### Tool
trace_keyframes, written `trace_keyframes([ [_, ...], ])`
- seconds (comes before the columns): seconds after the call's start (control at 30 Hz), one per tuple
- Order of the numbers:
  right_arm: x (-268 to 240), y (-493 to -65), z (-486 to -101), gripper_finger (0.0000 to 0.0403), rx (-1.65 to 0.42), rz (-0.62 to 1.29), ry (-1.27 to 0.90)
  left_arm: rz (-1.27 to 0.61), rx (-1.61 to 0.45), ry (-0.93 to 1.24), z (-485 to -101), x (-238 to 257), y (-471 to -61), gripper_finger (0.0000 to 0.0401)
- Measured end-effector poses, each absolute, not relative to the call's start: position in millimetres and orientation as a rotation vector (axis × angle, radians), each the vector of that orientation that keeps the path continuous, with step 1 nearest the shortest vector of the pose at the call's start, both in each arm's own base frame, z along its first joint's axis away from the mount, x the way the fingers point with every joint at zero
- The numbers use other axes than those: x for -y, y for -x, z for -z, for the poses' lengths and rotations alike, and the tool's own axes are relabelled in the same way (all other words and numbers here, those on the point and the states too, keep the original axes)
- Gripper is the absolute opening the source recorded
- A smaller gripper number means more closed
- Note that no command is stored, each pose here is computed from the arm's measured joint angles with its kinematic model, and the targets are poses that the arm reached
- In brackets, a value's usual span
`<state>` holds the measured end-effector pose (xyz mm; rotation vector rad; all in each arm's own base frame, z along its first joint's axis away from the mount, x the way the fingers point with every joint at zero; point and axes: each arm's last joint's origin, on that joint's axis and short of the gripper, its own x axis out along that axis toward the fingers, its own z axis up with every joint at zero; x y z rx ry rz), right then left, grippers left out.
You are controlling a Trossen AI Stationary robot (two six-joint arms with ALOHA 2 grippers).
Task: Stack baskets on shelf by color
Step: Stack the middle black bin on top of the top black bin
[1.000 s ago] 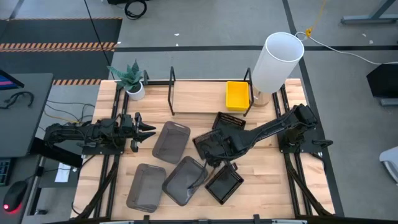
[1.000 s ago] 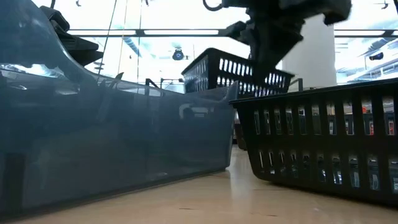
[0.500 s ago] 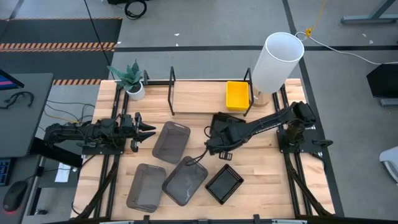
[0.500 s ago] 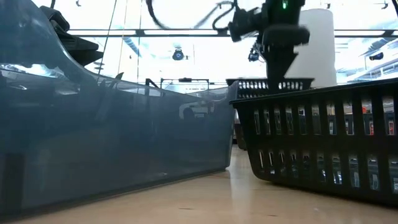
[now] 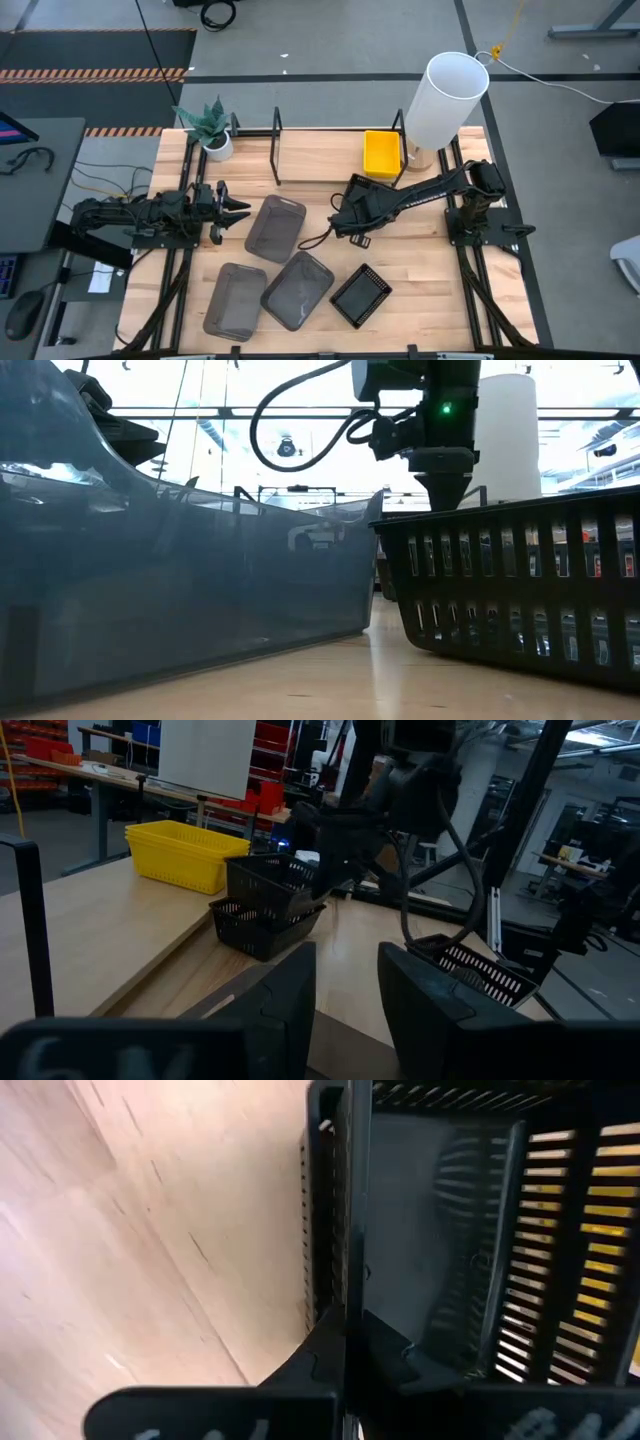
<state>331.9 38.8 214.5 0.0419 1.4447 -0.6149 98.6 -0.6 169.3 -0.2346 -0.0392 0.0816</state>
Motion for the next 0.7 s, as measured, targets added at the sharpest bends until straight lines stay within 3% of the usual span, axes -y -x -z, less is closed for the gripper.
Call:
trace_keyframes([
  [0.7, -32.3, -333.0, -214.3, 0.0033, -1.458, 0.602, -0.058, -0.082, 0.039, 0.235, -169.3, 0.6, -98.6, 0.0117],
])
